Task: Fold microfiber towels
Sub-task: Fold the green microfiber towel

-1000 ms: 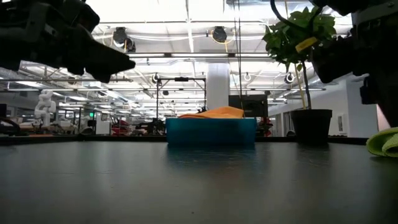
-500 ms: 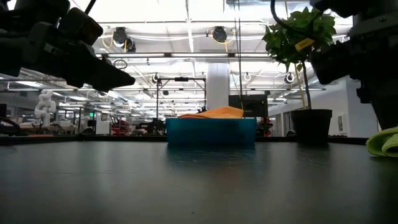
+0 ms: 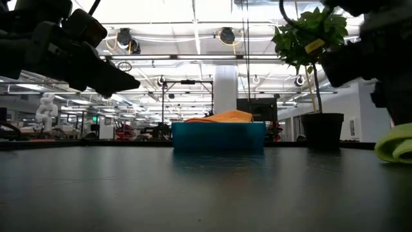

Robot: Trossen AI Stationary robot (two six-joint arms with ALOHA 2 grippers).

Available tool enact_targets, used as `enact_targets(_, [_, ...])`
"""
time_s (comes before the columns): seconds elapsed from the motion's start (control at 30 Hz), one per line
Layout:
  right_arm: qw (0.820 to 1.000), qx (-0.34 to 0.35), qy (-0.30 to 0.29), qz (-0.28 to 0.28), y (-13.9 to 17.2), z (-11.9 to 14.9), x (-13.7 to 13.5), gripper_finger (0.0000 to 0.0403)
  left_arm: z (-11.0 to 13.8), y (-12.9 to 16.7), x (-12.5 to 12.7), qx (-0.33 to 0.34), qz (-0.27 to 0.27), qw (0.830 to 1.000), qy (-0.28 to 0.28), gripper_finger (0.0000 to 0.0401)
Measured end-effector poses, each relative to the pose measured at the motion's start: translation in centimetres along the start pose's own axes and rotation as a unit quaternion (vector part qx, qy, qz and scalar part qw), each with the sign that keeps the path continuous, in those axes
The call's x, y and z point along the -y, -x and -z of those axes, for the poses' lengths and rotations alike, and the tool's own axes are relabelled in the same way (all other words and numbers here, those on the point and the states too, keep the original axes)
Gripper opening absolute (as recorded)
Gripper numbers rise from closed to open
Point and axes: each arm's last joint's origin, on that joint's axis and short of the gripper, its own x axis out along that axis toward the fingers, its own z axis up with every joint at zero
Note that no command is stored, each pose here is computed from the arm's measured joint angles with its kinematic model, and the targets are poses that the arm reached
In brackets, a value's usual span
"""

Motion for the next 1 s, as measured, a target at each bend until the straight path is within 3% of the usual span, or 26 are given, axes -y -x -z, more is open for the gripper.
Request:
enact_targets(0.1, [1.000,0.003,-0.008,-0.011,-0.1,-0.1,-0.2,0.0207,0.0,0.0,0.0,0.001,-0.008,1.000,0.004,0.0129])
enact_targets(0.23, [0.999,-0.031,-0.020,0.028,-1.8,0.4,0.8,0.0197,0.0,0.0,-0.1,0.002,-0.015,1.000,0.014,0.0129])
enact_targets(0.37, [0.996,-0.071,0.005,0.044,-3.4,1.0,1.3,0.0156,-0.1,0.0,-0.1,0.004,-0.015,1.000,0.018,0.0129])
enact_targets(0.53, [0.996,-0.073,0.023,0.035,-3.4,1.1,1.2,0.0077,-0.2,0.0,-0.1,0.007,-0.015,1.000,0.022,0.0129])
enact_targets(0.67, [0.999,-0.009,0.040,0.008,-2.2,0.8,0.7,0.0013,-0.7,-0.3,0.0,0.015,-0.014,1.000,0.018,0.0129])
enact_targets(0.8, [0.994,0.083,0.063,-0.021,-0.6,0.5,0.1,0.0017,-1.6,-0.7,0.1,0.031,-0.013,0.999,0.017,0.0129])
enact_targets(1.0, [0.956,0.251,0.127,-0.089,2.4,-0.2,-1.4,0.0010,-3.7,-1.5,0.5,0.062,-0.001,0.998,0.021,0.0129])
